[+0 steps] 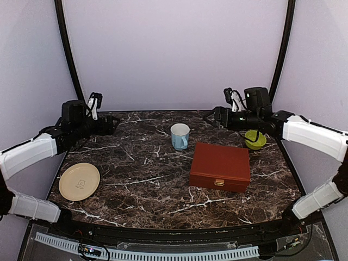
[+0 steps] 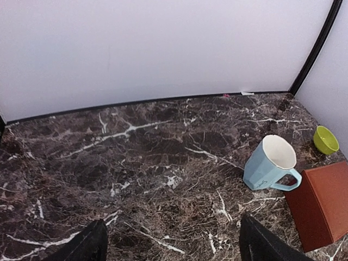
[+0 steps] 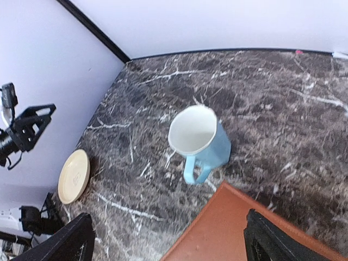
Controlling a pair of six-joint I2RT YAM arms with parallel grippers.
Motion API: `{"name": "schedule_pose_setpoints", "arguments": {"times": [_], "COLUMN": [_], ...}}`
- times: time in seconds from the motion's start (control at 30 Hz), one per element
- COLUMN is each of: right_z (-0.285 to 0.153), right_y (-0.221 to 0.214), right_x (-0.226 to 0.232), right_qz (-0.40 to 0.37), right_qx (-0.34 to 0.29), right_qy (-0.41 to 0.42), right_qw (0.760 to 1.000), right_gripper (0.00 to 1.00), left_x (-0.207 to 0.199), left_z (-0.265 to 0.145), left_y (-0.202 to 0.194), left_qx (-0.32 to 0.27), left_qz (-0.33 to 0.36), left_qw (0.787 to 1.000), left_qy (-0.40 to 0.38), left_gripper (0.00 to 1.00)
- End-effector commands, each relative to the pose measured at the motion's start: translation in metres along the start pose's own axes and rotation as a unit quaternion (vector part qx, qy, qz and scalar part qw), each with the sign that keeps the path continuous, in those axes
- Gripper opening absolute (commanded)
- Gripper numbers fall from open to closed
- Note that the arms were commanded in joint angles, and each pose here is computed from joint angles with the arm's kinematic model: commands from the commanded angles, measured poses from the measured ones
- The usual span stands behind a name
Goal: Organize the mixed jewelry
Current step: Close the box lid on the jewelry box, then reset both arms
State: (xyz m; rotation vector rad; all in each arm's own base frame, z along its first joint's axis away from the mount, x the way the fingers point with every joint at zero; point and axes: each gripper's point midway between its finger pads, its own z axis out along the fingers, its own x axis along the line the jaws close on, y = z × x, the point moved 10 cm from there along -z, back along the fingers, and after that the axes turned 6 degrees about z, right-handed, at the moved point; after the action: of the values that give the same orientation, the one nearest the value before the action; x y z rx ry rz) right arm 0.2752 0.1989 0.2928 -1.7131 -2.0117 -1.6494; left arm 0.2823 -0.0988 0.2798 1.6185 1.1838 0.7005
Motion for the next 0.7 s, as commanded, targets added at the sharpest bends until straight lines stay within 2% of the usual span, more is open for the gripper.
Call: {"name": "schedule_pose_setpoints", "arguments": {"times": [0.0, 0.13, 0.23, 0.33, 0.37, 0.5, 0.67], "right_z": [0.025, 0.030, 0.016, -0.014, -0.026, -0.075, -0.117], "right_y": [0.046, 0.066, 0.074, 0.079, 0.078, 0.062, 0.020], "right_x": [-0.014, -0.057, -0.095, -0.134, -0.146, -0.187, -0.209], "right_qz": [-0.025, -0.019, -0.024, -0.020, -0.015, 0.008, 0.000], "right_qx": [-0.095, -0.134, -0.161, -0.201, -0.213, -0.270, -0.359], "right_qy": [-0.067, -0.099, -0.144, -0.196, -0.209, -0.253, -0.313], "right_qw": [0.993, 0.986, 0.976, 0.960, 0.954, 0.929, 0.879], "right_gripper": [0.95, 0.95, 0.95, 0.96, 0.96, 0.95, 0.95], "left_x": [0.006, 0.032, 0.064, 0.102, 0.112, 0.149, 0.137], "left_z": [0.047, 0.080, 0.082, 0.063, 0.054, -0.008, -0.046], "left_y": [-0.005, -0.015, -0.029, -0.037, -0.050, -0.067, -0.105], "left_qx": [-0.003, -0.008, -0.013, -0.039, -0.031, -0.086, -0.120], "left_qz": [-0.009, -0.003, -0.029, -0.051, -0.061, -0.089, -0.063], "left_qw": [1.000, 1.000, 0.999, 0.996, 0.995, 0.977, 0.962], "left_qy": [-0.012, 0.002, 0.014, 0.055, 0.072, 0.173, 0.238], "left_gripper": [0.86, 0.86, 0.85, 0.85, 0.85, 0.86, 0.90]}}
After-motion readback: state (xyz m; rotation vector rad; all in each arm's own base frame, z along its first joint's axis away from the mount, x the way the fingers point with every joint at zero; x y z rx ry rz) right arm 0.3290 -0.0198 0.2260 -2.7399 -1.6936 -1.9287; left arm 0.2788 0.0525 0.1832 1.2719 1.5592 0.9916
